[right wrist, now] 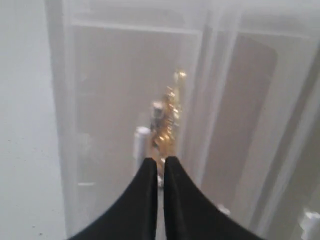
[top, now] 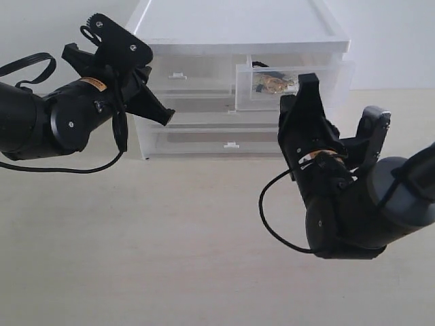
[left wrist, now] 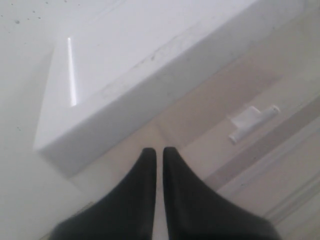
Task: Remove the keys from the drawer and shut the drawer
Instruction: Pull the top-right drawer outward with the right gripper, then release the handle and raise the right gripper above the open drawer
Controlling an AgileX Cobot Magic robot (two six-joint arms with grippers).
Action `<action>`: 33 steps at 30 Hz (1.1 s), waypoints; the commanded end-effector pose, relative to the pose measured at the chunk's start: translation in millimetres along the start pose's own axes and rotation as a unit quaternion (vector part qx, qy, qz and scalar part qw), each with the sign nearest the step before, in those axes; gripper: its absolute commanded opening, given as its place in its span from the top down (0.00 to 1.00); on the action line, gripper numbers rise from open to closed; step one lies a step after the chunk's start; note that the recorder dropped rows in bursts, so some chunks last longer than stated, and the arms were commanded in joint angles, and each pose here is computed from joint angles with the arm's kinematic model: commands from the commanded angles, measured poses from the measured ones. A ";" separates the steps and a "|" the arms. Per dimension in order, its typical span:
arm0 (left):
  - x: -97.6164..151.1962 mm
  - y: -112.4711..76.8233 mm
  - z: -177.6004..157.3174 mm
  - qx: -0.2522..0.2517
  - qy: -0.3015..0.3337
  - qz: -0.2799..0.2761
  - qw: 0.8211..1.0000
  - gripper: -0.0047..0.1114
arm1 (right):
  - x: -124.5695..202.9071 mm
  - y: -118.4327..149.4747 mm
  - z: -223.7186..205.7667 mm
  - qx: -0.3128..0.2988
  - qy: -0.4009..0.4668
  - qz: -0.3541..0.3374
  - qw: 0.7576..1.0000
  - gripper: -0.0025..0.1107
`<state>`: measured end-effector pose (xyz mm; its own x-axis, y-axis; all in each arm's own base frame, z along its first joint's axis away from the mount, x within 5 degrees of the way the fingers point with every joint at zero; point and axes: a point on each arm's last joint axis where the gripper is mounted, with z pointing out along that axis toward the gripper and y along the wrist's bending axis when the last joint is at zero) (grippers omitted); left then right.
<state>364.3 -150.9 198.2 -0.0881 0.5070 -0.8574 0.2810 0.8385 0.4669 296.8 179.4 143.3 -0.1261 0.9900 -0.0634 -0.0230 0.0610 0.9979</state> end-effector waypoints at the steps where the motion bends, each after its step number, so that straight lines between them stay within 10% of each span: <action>1: -1.8 4.6 1.9 -0.018 -0.009 -0.013 1.000 0.92 | 8.6 -3.6 -7.9 0.020 0.019 0.001 1.000 0.98; 9: -0.3 3.2 1.9 -0.010 -0.001 -0.013 1.000 0.92 | 15.5 38.3 -25.0 -0.052 0.070 -0.176 0.981 0.98; 16: 0.6 2.2 1.9 -0.005 0.004 -0.013 1.000 0.92 | 1.8 95.9 -47.1 -0.121 0.151 -0.372 0.908 0.98; 22: 1.1 1.7 1.9 -0.002 0.007 -0.013 1.000 0.92 | -16.4 125.8 -54.3 -0.049 0.248 -0.576 0.778 0.98; 33: 1.3 1.5 1.9 -0.001 0.008 -0.013 1.000 0.92 | -50.5 172.7 -33.3 0.029 0.361 -0.834 0.417 0.98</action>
<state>363.6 -151.5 195.8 -0.1066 0.5110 -0.8530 0.2995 0.8345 0.4625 258.0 145.2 305.6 -0.3099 -0.5719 -0.7596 -0.6281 0.7229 -0.2880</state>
